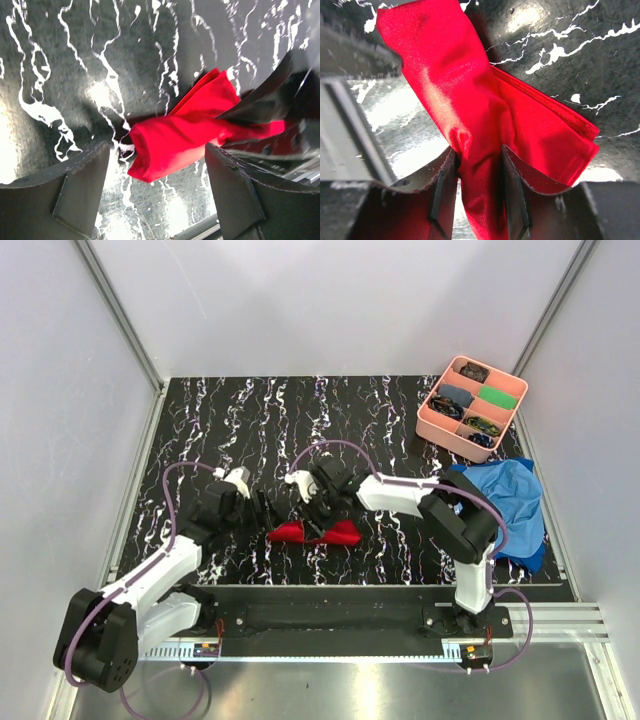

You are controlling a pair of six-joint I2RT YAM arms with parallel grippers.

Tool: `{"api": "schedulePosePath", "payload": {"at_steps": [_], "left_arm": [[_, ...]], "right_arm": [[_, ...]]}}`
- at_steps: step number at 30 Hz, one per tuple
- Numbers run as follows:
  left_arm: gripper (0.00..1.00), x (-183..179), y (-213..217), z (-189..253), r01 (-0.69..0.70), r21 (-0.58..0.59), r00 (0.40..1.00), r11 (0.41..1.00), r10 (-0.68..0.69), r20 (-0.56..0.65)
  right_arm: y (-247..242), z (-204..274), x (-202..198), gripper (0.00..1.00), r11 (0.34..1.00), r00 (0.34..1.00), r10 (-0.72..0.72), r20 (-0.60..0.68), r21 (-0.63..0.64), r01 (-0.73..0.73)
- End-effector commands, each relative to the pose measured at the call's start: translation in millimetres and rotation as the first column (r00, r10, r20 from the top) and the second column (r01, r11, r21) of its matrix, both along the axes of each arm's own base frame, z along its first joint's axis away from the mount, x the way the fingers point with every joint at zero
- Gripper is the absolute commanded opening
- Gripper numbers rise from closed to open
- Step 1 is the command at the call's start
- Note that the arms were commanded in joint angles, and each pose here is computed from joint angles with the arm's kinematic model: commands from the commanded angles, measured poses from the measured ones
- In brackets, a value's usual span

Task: Fold the napkin, place the utensils inside, and roll it up
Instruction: Roll the napkin at the center of the board.

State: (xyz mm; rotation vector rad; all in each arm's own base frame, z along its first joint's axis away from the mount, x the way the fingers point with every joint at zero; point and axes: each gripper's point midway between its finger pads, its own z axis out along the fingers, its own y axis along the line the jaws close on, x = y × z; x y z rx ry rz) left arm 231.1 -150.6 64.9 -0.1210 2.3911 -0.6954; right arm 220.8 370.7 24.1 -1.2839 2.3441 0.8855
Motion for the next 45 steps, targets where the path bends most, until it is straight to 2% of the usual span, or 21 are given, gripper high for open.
{"api": "schedulePosePath", "payload": {"at_steps": [1, 2, 8, 16, 20, 26, 29, 30, 31, 33, 34, 35, 40, 45], "left_arm": [[0.8, 4, -8, 4, 0.022, -0.052, 0.999, 0.998, -0.019, 0.043], [0.8, 3, -10, 4, 0.028, -0.057, 0.999, 0.998, -0.025, 0.044], [0.78, 8, -16, 6, 0.057, -0.091, 0.994, 0.994, -0.047, 0.103], [0.73, 13, -22, 0, 0.092, -0.102, 0.987, 0.991, -0.077, 0.142], [0.62, 17, -24, 0, 0.103, -0.109, 0.983, 0.989, -0.084, 0.163], [0.52, 14, -30, -6, 0.132, -0.13, 0.982, 0.983, -0.111, 0.156], [0.43, 16, -33, -9, 0.142, -0.138, 0.98, 0.98, -0.12, 0.159], [0.4, 16, -32, -11, 0.138, -0.132, 0.982, 0.982, -0.118, 0.15], [0.31, 17, -31, -15, 0.127, -0.121, 0.984, 0.984, -0.11, 0.138], [0.21, 21, -25, -22, 0.086, -0.087, 0.993, 0.992, -0.078, 0.093], [0.12, 22, -23, -24, 0.074, -0.077, 0.995, 0.994, -0.069, 0.074], [0.1, 23, -23, -23, 0.066, -0.066, 0.997, 0.996, -0.062, 0.052], [0.06, 24, -26, -24, 0.064, -0.068, 0.998, 0.996, -0.065, -0.012], [0.04, 19, -28, -31, 0.068, -0.064, 0.994, 0.996, -0.074, -0.083]], "right_arm": [[-5, -2, -11, 0.43, 1.0, 0.979, -0.028, -0.201, -0.016, 0.025], [-4, -3, -15, 0.42, 0.999, 0.965, -0.039, -0.261, -0.012, 0.037], [-4, -4, -12, 0.43, 0.998, 0.91, -0.058, -0.41, 0.009, 0.068], [-4, -4, -8, 0.43, 0.996, 0.849, -0.047, -0.526, 0.045, 0.083], [-4, -8, -8, 0.43, 0.995, 0.816, -0.043, -0.577, 0.051, 0.088], [-6, -13, -6, 0.43, 0.993, 0.776, -0.046, -0.629, 0.056, 0.105], [-6, -13, -6, 0.44, 0.993, 0.761, -0.038, -0.648, 0.063, 0.103], [-7, -13, -4, 0.45, 0.992, 0.764, -0.039, -0.644, 0.064, 0.105], [-7, -13, -3, 0.46, 0.992, 0.765, -0.043, -0.643, 0.061, 0.107], [-8, -12, -1, 0.49, 0.992, 0.771, -0.056, -0.634, 0.052, 0.114], [-9, -11, 3, 0.51, 0.992, 0.784, -0.072, -0.617, 0.04, 0.122], [-9, -10, 4, 0.55, 0.992, 0.793, -0.077, -0.605, 0.036, 0.124], [-14, 10, 23, 0.7, 0.985, 0.872, -0.15, -0.466, 0.001, 0.17], [-21, 47, 46, 0.77, 0.977, 0.942, -0.198, -0.27, 0.028, 0.213]]}}
